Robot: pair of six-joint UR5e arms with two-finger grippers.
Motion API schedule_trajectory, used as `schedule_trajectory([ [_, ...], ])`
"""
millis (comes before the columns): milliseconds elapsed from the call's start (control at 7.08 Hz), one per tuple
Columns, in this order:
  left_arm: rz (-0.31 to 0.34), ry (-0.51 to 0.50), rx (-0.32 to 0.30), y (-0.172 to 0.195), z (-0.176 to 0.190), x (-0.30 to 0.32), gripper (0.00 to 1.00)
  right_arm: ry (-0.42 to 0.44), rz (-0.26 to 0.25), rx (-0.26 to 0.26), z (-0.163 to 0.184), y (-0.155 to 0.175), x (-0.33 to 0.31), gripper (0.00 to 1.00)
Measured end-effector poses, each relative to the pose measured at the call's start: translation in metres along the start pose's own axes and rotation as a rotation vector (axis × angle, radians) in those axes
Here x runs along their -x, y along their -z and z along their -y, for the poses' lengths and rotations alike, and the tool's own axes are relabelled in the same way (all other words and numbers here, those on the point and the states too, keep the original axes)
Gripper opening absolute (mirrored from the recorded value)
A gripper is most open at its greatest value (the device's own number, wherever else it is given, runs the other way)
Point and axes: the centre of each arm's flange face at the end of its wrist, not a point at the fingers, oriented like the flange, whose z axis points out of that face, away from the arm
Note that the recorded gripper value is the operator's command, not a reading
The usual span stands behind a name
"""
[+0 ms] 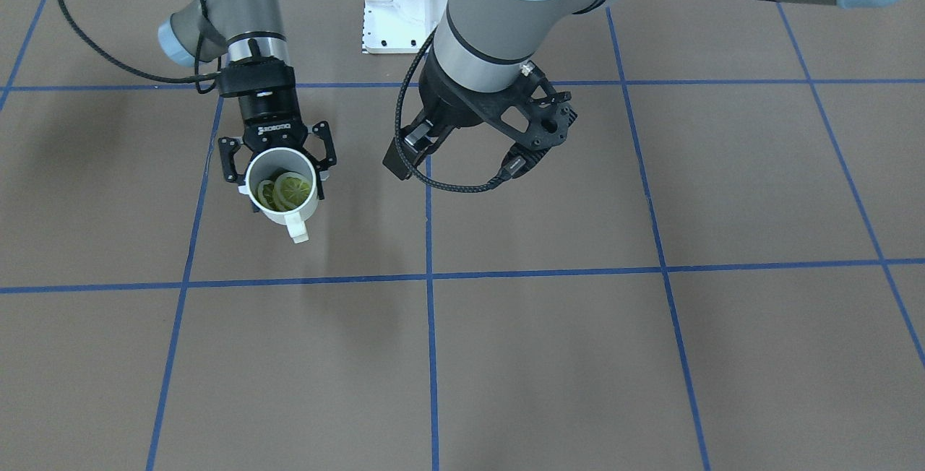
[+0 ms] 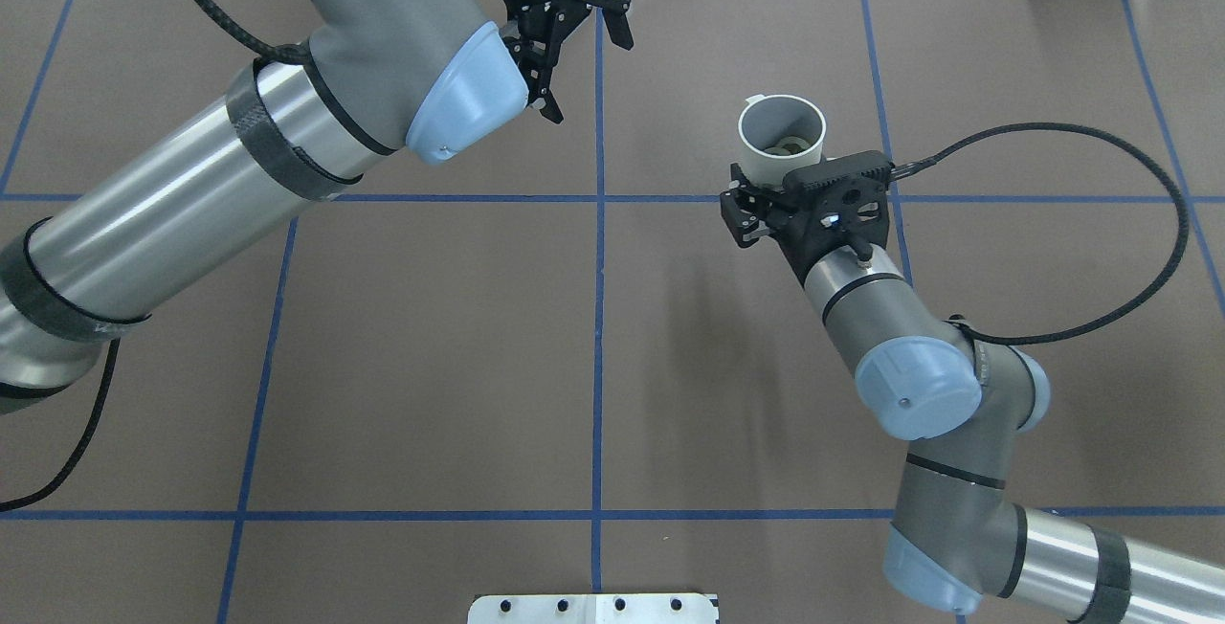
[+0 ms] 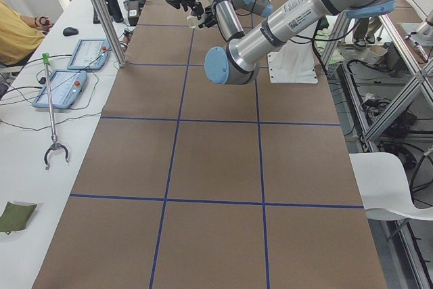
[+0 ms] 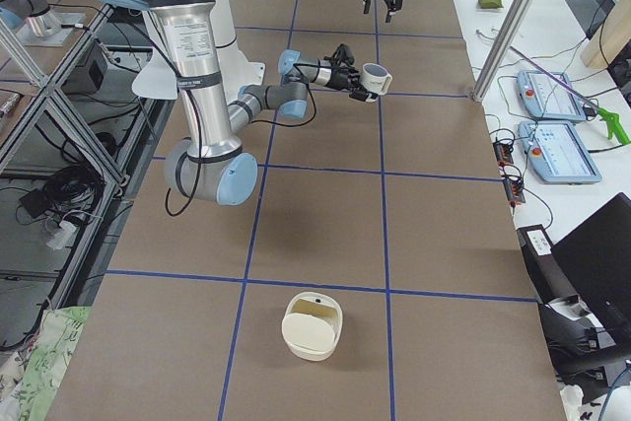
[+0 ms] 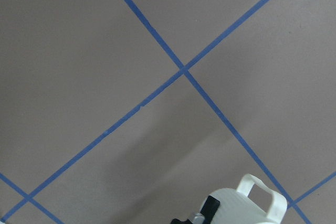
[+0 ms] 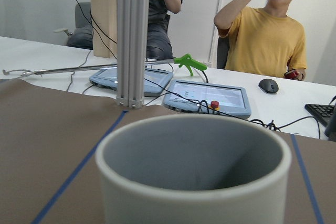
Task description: Left arm hands cup to right arm to dump lemon
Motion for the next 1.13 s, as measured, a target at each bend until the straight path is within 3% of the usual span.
schedule_trajectory([
  [424, 0.017, -0.03, -0.031, -0.015, 0.021, 0.009, 1.0, -0.017, -0.035, 0.059, -0.014, 0.018, -0.166, 0.11],
  [707, 0.017, -0.042, -0.048, -0.026, 0.035, 0.014, 1.0, -0.032, -0.057, 0.06, -0.04, 0.058, -0.262, 0.1],
  [848, 0.014, -0.043, -0.057, -0.029, 0.039, 0.016, 1.0, -0.042, -0.062, 0.06, -0.056, 0.08, -0.304, 0.05],
  [1130, 0.014, -0.043, -0.069, -0.032, 0.043, 0.017, 1.0, -0.145, -0.03, 0.069, -0.086, 0.108, -0.392, 0.06],
])
